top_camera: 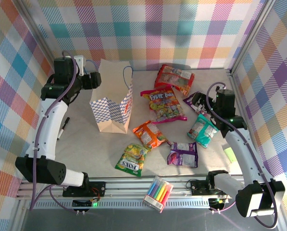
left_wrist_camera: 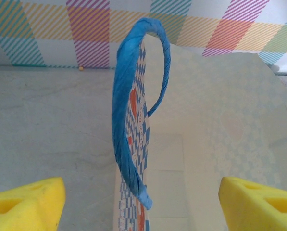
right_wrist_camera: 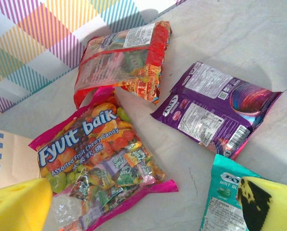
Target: Place the snacks into the paper bag
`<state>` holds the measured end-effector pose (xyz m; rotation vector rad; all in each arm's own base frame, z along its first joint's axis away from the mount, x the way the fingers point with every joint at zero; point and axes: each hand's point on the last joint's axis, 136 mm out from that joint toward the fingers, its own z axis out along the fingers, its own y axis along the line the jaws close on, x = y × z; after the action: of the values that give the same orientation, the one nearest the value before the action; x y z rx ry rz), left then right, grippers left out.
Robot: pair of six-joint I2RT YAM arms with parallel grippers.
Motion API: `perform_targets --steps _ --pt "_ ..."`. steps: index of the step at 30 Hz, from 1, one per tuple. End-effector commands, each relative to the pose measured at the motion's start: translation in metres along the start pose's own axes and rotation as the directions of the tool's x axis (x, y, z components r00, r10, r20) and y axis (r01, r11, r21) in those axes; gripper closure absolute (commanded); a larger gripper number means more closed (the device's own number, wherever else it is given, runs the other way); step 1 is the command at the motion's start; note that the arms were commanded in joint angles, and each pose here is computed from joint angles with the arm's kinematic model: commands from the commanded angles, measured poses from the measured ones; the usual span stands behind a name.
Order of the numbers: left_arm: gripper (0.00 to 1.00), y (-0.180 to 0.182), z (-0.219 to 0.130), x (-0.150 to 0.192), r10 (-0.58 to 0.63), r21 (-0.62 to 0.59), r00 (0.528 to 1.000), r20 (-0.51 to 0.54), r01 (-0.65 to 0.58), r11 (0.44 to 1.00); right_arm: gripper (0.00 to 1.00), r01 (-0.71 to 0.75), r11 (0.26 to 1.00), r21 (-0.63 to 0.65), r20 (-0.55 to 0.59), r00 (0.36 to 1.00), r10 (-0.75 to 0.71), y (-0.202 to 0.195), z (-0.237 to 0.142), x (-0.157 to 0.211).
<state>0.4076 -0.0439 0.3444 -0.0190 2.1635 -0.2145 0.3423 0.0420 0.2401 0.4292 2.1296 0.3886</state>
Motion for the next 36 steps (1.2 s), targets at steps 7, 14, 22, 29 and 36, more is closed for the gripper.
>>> perform_targets --steps 7,14,22,29,36 --pt "0.30 -0.002 0.009 -0.029 -0.103 0.064 0.992 0.079 0.098 0.993 0.01 0.080 0.992 -0.097 -0.063 0.994 -0.086 0.023 0.009 0.001" --pt "0.48 0.005 0.014 -0.026 -0.174 0.093 0.983 0.061 0.168 0.981 0.01 0.027 0.995 -0.092 -0.125 0.991 -0.039 0.024 0.023 0.007" --pt "0.81 0.023 0.008 -0.017 -0.236 0.078 0.970 0.066 0.231 0.970 0.01 0.060 0.993 -0.104 -0.255 0.963 -0.085 0.028 0.030 0.022" --pt "0.95 0.036 0.010 -0.002 -0.288 0.064 0.957 0.039 0.285 0.956 0.01 0.064 0.989 -0.131 -0.324 0.940 -0.103 0.030 0.030 0.037" --pt "1.00 0.038 0.000 0.001 -0.313 0.069 0.947 0.077 0.309 0.949 0.01 0.055 0.981 -0.187 -0.405 0.905 -0.128 0.036 0.030 0.054"
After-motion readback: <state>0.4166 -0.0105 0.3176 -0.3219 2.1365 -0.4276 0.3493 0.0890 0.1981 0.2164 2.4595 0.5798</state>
